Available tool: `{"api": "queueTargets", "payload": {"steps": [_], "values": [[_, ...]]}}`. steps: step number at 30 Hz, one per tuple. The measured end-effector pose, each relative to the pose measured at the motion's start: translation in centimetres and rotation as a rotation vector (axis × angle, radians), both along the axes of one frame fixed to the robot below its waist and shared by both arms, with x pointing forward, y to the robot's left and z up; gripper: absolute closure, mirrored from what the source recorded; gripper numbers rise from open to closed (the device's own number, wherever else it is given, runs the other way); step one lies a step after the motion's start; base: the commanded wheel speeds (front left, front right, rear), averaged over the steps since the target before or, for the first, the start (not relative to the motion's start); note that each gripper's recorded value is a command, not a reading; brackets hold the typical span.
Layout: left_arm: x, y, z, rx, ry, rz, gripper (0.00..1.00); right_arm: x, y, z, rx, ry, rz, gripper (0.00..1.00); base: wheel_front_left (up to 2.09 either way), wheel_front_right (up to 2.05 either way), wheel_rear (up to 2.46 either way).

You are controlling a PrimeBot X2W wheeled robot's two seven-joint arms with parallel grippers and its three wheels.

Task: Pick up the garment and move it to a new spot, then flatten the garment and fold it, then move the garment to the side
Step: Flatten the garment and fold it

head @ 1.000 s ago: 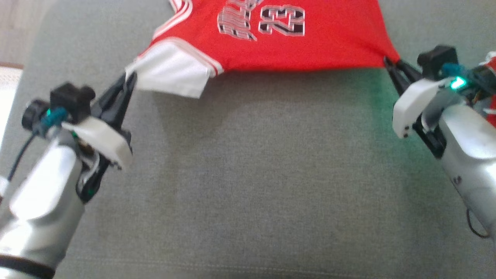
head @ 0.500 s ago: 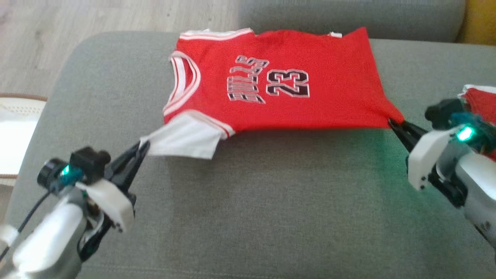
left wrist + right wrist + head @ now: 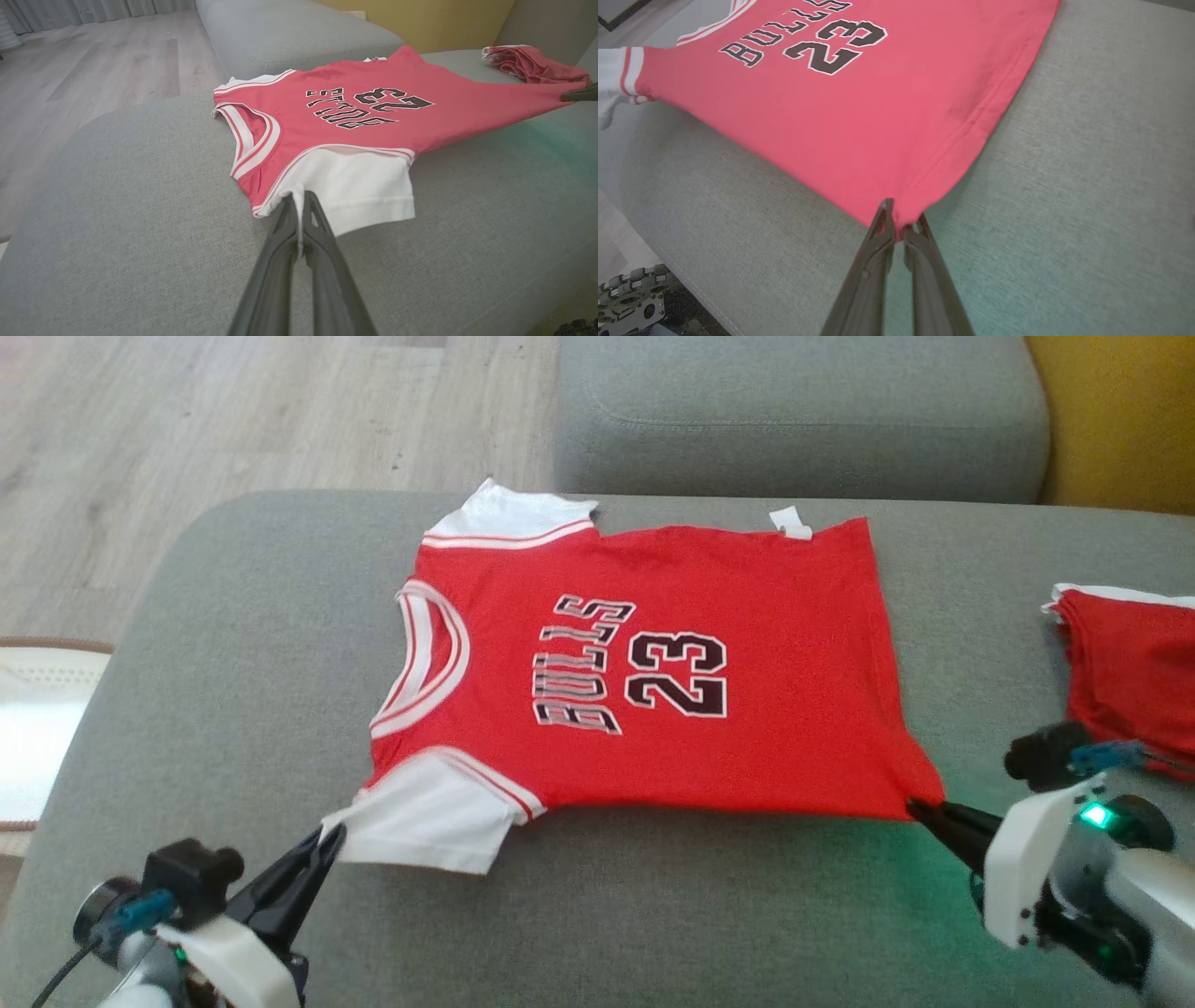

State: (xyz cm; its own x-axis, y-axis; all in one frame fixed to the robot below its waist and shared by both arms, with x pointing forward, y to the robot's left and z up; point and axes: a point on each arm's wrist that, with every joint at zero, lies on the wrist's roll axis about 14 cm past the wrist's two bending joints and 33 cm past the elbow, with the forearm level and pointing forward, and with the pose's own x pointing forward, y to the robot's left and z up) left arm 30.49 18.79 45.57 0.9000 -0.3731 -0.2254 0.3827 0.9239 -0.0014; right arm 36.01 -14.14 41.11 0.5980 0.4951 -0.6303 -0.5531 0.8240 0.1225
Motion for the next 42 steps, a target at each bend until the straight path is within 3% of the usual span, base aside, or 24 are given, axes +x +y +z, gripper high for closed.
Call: {"api": "queueTargets", "payload": {"steps": [8, 23, 42], "values": [[0.9, -0.4, 1.5, -0.004, -0.027, -0.001, 1.0, 1.2, -1.2, 1.1, 0.001, -0.007, -0.029, 1.0, 0.0, 0.0, 0.0], [6.7, -0.2, 2.0, 0.032, -0.017, -0.014, 1.0, 5.2, -0.1, 1.0, 0.005, 0.06, -0.054, 1.0, 0.0, 0.0, 0.0], [14.8, -0.4, 0.6, 0.125, 0.001, -0.044, 1.0, 8.3, 0.3, -1.6, -0.003, 0.16, -0.121, 1.0, 0.0, 0.0, 0.0]]}}
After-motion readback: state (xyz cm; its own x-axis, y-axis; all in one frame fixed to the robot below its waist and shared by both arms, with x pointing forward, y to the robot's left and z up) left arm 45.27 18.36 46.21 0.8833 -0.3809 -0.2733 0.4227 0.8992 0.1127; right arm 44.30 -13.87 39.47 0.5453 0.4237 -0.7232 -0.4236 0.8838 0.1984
